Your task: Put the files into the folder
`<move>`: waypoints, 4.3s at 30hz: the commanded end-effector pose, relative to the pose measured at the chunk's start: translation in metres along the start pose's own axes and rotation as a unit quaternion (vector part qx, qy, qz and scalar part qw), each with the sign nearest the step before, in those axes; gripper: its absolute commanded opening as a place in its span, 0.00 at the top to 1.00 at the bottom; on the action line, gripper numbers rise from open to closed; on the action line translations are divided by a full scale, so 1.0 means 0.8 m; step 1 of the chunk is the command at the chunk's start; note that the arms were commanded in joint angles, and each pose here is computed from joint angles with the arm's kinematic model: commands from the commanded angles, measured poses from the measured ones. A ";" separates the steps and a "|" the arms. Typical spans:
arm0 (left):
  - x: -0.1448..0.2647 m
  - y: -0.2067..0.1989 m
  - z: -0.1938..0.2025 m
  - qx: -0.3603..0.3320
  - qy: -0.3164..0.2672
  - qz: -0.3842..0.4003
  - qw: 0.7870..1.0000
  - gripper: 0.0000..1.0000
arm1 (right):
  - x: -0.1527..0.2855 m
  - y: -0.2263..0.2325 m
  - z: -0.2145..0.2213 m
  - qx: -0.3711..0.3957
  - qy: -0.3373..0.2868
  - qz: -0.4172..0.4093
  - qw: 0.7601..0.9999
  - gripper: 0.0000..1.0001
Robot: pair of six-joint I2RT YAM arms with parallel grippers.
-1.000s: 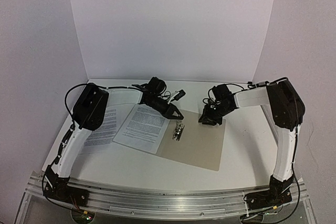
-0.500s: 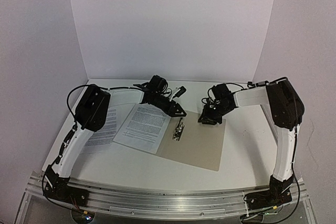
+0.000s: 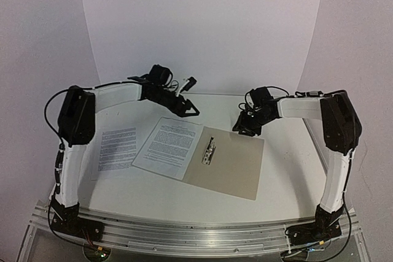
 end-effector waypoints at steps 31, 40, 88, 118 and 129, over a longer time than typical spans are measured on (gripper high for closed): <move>0.102 0.134 0.229 0.307 0.121 -0.228 0.916 0.21 | 0.066 -0.059 0.215 -0.110 0.106 0.211 0.965 0.40; 0.086 0.093 0.234 0.282 0.154 -0.194 0.927 0.22 | 0.075 -0.083 0.185 -0.103 0.088 0.219 0.966 0.40; 0.375 0.227 0.313 0.511 -0.037 -0.379 0.770 0.03 | -0.153 0.447 0.088 0.107 -0.076 -0.230 0.964 0.24; 0.321 0.190 0.320 0.500 -0.061 -0.252 0.826 0.52 | -0.246 0.409 0.151 0.040 -0.012 -0.226 0.973 0.25; 0.337 0.194 0.304 0.477 -0.064 -0.278 0.831 1.00 | -0.240 0.413 0.148 0.042 -0.014 -0.231 0.972 0.25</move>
Point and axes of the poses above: each gripper's point midway between its finger pads, its own x axis back along the fingers, its own y axis along the line the jaws close on, z = x × y, the point moved 3 cm from there along x, back along the fingers, and after that the axes turned 12 degrees about x, right-handed, at the moved point
